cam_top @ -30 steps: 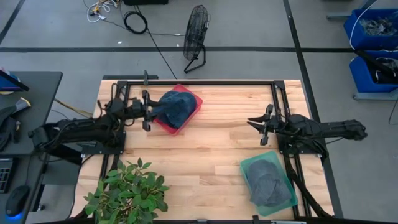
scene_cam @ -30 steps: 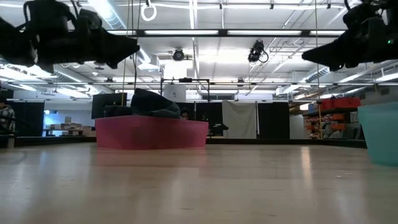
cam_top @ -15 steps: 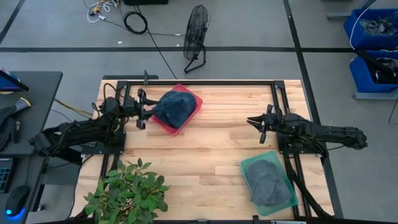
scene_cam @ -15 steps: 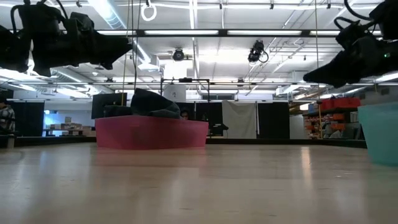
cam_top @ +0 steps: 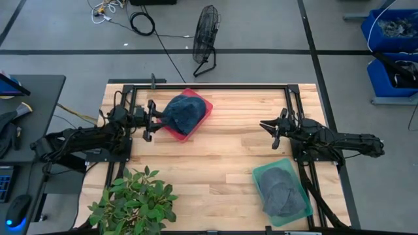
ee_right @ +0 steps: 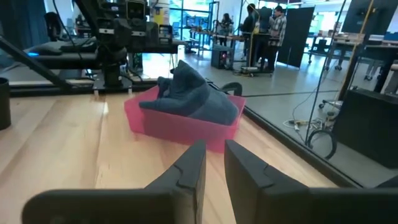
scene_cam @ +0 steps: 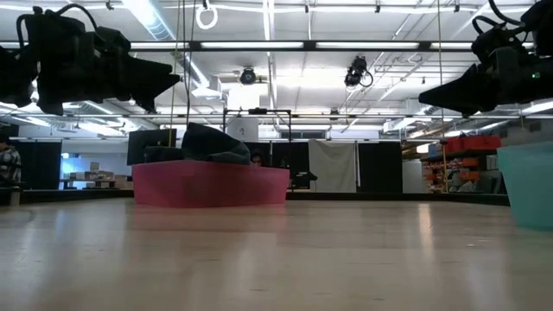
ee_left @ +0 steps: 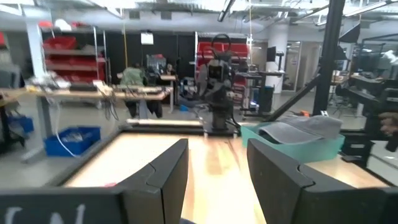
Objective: Pick & Place hat
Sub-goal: Return to Home Position
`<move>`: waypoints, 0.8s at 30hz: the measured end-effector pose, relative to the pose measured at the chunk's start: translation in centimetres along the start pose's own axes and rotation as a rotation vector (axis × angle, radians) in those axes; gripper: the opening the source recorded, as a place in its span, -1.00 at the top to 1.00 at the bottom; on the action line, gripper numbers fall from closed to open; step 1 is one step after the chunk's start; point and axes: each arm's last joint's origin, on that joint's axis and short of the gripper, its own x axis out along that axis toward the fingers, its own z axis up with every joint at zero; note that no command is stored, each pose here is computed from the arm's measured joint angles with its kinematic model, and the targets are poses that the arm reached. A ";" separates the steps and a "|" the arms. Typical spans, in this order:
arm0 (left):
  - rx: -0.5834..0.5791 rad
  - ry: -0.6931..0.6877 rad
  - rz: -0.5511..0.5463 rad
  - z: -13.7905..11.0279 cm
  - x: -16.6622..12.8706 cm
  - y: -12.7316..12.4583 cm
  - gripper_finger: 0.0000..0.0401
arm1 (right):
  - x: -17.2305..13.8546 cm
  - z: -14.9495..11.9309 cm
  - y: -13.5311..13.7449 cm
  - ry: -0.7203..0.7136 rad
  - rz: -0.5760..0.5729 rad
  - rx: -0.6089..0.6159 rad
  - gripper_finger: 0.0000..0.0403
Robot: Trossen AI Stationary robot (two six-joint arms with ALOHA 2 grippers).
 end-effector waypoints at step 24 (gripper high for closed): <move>-0.114 0.132 -0.002 -1.5 0.1 -0.2 0.16 | 0.0 0.0 0.0 0.000 0.003 0.000 0.69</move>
